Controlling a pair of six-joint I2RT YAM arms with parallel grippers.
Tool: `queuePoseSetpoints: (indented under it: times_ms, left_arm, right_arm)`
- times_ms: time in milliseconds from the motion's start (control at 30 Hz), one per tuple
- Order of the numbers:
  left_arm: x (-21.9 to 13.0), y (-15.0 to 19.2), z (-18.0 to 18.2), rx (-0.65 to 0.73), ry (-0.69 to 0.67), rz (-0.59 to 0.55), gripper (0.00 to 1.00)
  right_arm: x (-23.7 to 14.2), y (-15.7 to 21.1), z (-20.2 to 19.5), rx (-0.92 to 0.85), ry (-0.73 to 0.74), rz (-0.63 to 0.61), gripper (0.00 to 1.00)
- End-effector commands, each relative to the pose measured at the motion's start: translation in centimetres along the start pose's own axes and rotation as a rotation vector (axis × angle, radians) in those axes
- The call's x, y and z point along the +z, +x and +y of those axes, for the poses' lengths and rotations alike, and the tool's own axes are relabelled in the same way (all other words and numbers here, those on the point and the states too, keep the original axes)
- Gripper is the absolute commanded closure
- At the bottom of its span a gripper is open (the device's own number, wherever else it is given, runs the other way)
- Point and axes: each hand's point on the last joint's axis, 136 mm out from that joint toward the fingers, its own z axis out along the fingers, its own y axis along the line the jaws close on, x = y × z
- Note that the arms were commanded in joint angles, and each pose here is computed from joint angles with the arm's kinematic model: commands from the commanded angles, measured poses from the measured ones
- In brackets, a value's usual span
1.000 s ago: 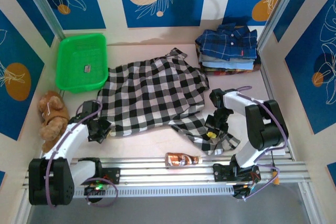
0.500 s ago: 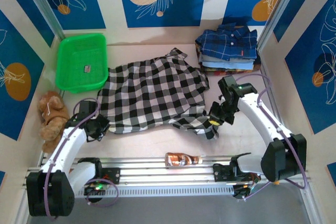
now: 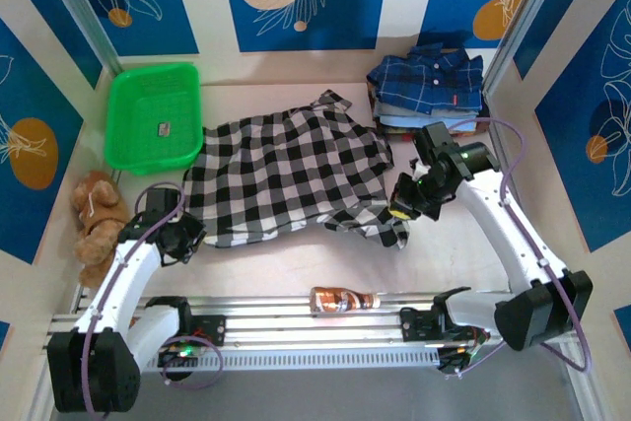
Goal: Fold and stack the long sleeve shirts
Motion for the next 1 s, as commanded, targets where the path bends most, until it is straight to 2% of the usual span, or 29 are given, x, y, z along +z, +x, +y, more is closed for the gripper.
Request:
queuePoseSetpoints:
  times_ms: [0,267,600,967]
  left_arm:
    - [-0.7,-0.9,0.0,0.009,-0.044,-0.028,0.99]
    - [-0.2,-2.9,0.2,-0.012,-0.123,-0.083,0.99]
    - [0.9,-4.0,0.5,-0.024,-0.160,-0.092,0.99]
    - [0.3,-5.3,-2.2,0.038,-0.128,-0.091,0.99]
  right_arm:
    - [-0.6,-1.8,0.7,-0.061,0.035,-0.034,1.00]
    - [0.7,-7.5,2.1,-0.193,0.116,-0.061,1.00]
    - [4.5,-13.1,3.2,-0.310,0.208,-0.027,1.00]
    - [6.2,-17.3,4.1,-0.385,0.271,-0.031,1.00]
